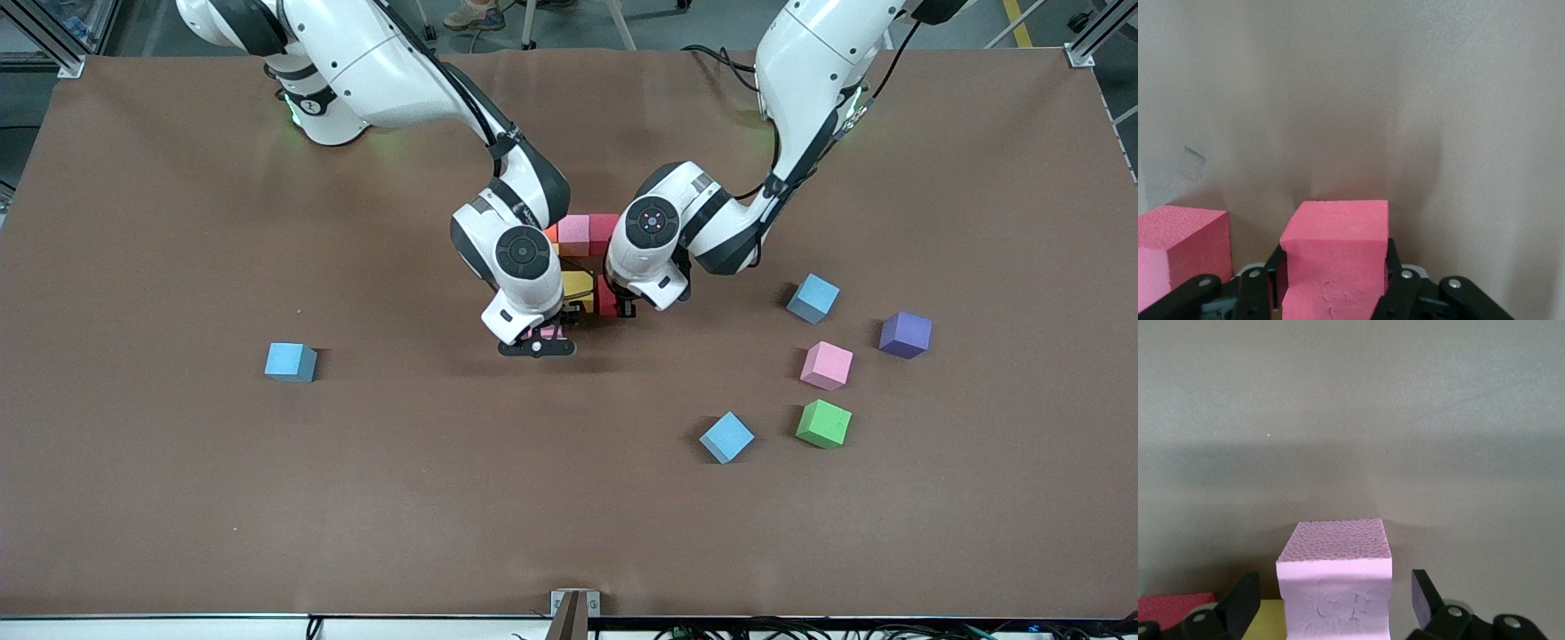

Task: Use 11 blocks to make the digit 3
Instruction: 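Move the right gripper to the blue cube while the left gripper holds red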

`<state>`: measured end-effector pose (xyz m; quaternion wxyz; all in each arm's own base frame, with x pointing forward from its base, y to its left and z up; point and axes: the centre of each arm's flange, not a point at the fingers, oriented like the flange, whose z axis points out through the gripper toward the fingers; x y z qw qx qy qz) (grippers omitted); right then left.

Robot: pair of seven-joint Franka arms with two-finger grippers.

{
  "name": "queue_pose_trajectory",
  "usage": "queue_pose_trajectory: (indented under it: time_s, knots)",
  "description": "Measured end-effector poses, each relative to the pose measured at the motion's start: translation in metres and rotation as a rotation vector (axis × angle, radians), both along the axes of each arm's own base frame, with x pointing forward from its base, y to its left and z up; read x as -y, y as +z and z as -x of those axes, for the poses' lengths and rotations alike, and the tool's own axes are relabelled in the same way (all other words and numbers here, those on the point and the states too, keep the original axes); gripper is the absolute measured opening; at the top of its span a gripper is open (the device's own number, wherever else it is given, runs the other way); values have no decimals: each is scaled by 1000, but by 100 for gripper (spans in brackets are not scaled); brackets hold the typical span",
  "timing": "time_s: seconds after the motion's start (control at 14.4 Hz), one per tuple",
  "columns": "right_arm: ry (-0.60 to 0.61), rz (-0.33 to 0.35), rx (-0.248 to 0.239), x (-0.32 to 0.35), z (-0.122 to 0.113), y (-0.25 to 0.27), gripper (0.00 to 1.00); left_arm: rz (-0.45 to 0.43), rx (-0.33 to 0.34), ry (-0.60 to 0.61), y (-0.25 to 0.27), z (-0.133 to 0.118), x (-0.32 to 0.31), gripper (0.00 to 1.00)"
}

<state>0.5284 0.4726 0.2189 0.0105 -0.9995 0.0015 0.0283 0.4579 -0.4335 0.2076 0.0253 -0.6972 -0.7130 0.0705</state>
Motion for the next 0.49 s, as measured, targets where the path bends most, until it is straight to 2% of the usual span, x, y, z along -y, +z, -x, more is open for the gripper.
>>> queue_pose_trajectory:
  time_s: [0.21, 0.49]
  knots:
    - [-22, -10, 18, 9, -14, 11, 100, -1, 1, -2, 0, 0, 0, 57]
    - [-100, -13, 31, 53, -49, 57, 100, -9, 13, -22, 0, 2, 3, 57]
